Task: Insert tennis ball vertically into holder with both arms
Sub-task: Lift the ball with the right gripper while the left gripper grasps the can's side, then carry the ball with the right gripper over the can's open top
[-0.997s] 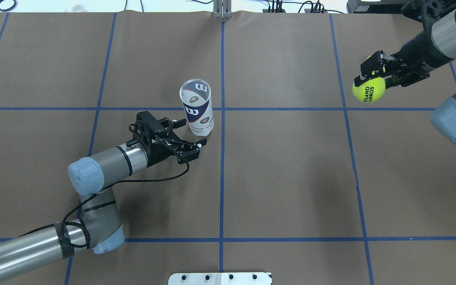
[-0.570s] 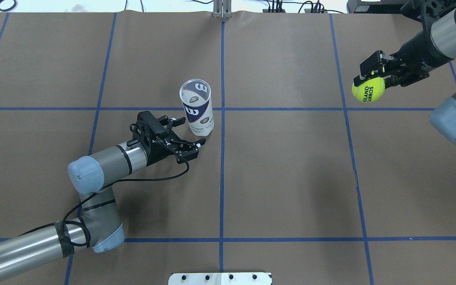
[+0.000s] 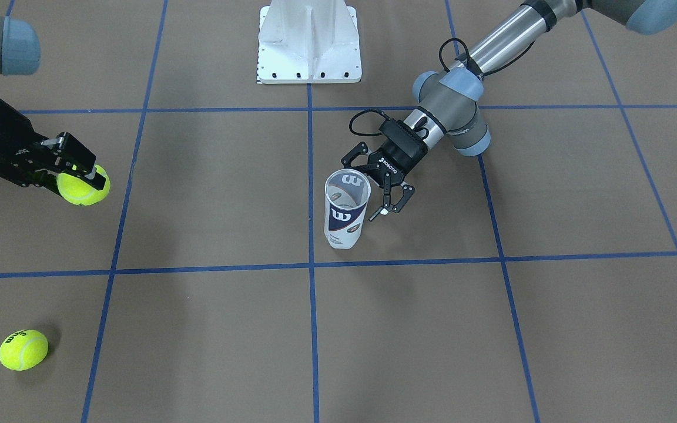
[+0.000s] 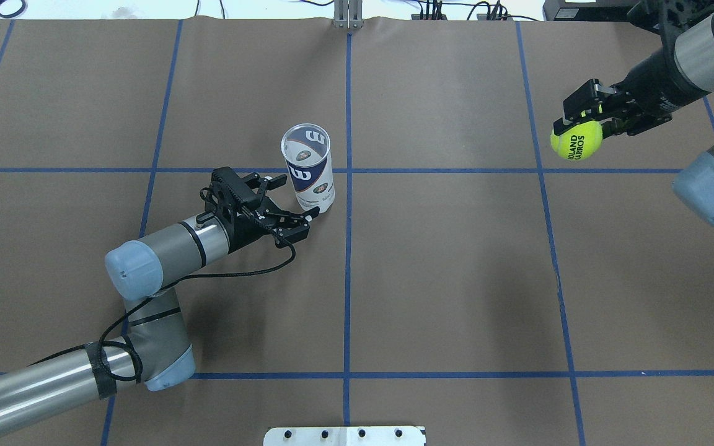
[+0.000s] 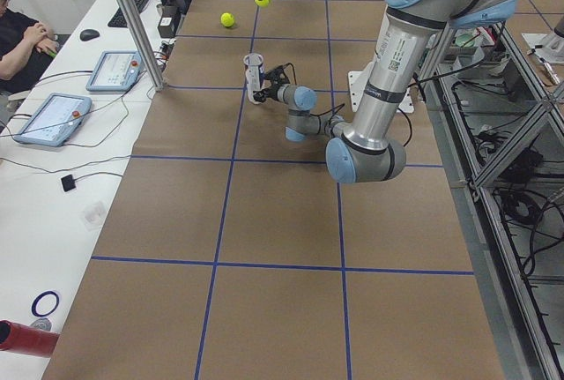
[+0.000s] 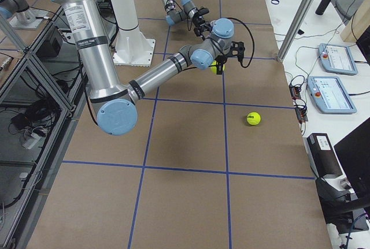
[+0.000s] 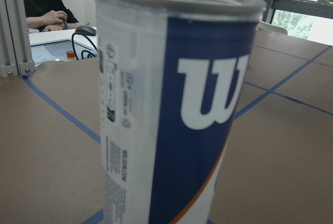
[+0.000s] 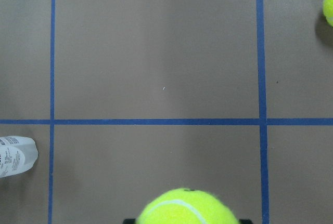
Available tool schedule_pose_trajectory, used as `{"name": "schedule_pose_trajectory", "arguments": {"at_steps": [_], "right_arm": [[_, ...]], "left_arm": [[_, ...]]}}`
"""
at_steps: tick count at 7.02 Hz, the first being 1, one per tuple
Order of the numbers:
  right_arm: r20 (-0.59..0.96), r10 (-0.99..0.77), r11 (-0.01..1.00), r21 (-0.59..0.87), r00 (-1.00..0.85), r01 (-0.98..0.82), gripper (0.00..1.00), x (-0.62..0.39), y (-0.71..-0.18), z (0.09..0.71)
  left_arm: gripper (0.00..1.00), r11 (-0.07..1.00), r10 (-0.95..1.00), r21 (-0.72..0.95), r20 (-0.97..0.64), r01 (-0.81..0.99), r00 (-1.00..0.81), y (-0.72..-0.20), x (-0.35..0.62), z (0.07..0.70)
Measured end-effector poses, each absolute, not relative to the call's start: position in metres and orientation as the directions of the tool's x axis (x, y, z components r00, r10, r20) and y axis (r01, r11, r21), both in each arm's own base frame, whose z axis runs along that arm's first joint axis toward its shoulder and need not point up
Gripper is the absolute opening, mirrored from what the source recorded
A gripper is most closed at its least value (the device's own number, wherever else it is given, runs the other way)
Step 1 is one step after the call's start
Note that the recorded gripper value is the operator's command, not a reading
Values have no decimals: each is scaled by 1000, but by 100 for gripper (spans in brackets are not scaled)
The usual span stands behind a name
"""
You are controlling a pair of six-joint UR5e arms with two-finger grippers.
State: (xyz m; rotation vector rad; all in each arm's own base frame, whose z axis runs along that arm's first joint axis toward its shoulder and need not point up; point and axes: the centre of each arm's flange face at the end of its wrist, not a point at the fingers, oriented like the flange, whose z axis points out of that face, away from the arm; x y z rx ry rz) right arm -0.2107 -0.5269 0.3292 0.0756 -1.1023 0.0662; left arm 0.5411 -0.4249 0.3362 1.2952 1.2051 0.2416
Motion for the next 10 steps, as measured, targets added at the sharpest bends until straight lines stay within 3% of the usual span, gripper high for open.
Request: {"name": "schedule_pose_trajectory", "arguments": {"at_steps": [10], "right_arm": [[894,13,995,31,449,-91,0,-211,-527,327]], "left_arm": [[98,337,712,823,-541,458,448,-445,560,328]]}}
